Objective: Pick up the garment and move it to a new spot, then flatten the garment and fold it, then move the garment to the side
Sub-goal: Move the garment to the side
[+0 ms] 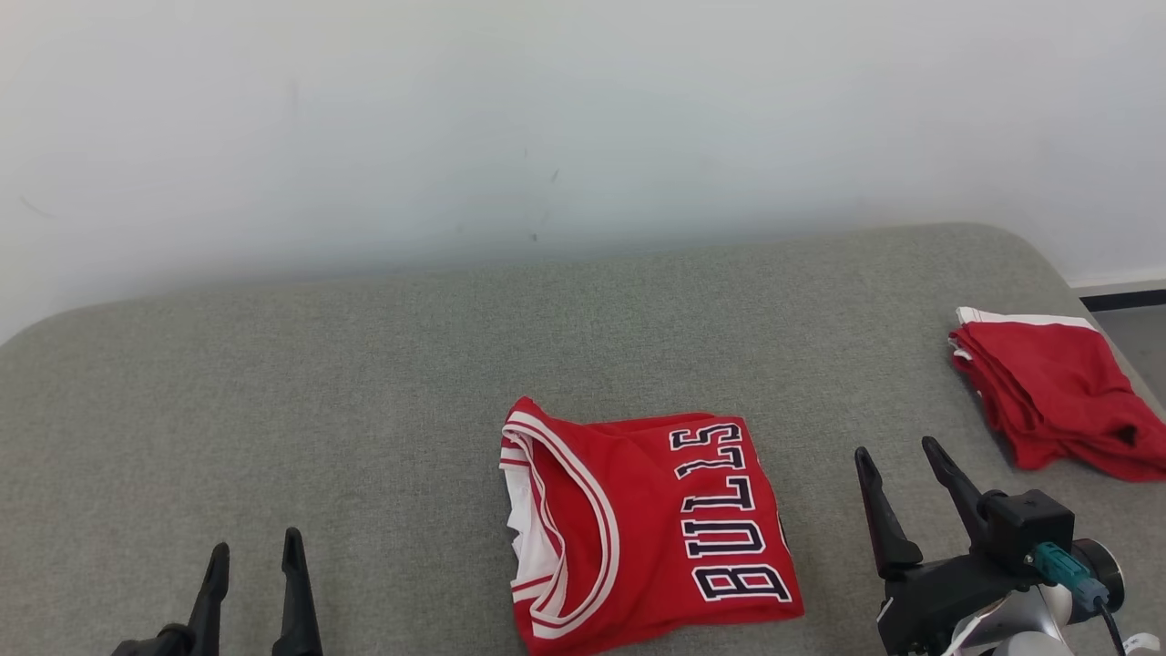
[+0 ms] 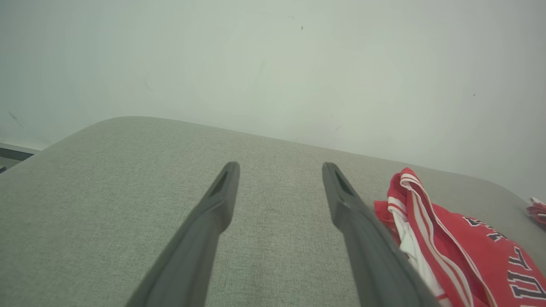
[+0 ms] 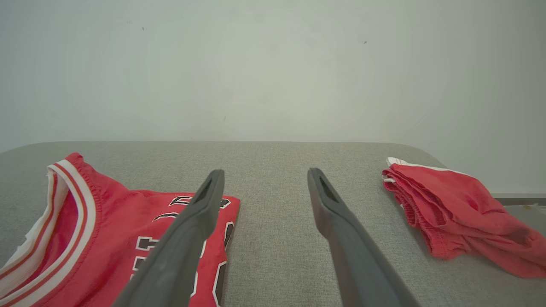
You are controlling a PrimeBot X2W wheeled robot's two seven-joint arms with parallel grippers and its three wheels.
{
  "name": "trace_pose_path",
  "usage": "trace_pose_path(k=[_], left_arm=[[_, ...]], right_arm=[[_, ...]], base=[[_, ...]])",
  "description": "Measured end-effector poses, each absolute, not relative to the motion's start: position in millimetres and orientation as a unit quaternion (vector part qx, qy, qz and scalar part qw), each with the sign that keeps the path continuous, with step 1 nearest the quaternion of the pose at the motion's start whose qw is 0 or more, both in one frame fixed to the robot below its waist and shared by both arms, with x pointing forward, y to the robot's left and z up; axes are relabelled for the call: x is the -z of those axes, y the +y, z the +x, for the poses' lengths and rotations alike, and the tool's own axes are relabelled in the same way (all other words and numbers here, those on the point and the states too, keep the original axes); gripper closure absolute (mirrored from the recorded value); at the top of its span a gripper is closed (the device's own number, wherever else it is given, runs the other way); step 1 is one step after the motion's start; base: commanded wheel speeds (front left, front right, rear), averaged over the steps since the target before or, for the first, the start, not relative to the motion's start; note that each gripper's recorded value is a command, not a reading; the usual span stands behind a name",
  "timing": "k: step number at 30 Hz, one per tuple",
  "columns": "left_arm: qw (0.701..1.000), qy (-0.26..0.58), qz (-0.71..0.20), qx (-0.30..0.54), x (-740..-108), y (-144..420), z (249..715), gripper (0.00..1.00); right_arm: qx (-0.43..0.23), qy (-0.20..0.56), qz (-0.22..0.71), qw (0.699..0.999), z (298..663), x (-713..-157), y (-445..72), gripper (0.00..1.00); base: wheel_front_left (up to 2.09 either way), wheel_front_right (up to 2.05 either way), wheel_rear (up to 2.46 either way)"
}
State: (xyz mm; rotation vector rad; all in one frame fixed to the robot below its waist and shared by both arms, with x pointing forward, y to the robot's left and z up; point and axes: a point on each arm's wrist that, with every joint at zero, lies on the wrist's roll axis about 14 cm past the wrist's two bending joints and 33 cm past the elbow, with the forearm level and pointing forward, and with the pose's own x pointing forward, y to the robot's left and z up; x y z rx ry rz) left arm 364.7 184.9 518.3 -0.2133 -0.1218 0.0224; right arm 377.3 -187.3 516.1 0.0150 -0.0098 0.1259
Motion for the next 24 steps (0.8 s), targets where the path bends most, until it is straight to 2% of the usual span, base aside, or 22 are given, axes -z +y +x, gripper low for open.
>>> trace_pose_path(k=[7, 13, 14, 19, 24], left_arm=[[0.992, -0.062, -0.106, -0.016, -519, 187, 362, 0.00], [0.992, -0.060, -0.105, -0.022, -517, 189, 359, 0.00], [0.992, -0.058, -0.106, -0.026, -515, 192, 357, 0.00], [0.992, -0.049, -0.109, -0.038, -509, 198, 352, 0.00], [0.992, -0.043, -0.109, -0.052, -504, 206, 346, 0.00]], right_arm=[[-0.067, -0.002, 0.015, 0.998, 380, -517, -184, 0.00], [-0.082, 0.050, 0.036, 0.995, 394, -509, -176, 0.00], [-0.091, 0.100, 0.044, 0.990, 400, -497, -171, 0.00], [-0.103, 0.243, 0.044, 0.963, 408, -457, -164, 0.00], [-0.117, 0.320, 0.040, 0.939, 414, -434, -150, 0.00]], base=[[0.00, 0.00, 0.00], [0.00, 0.00, 0.00], [0.00, 0.00, 0.00], [0.00, 0.00, 0.00], [0.00, 0.00, 0.00]])
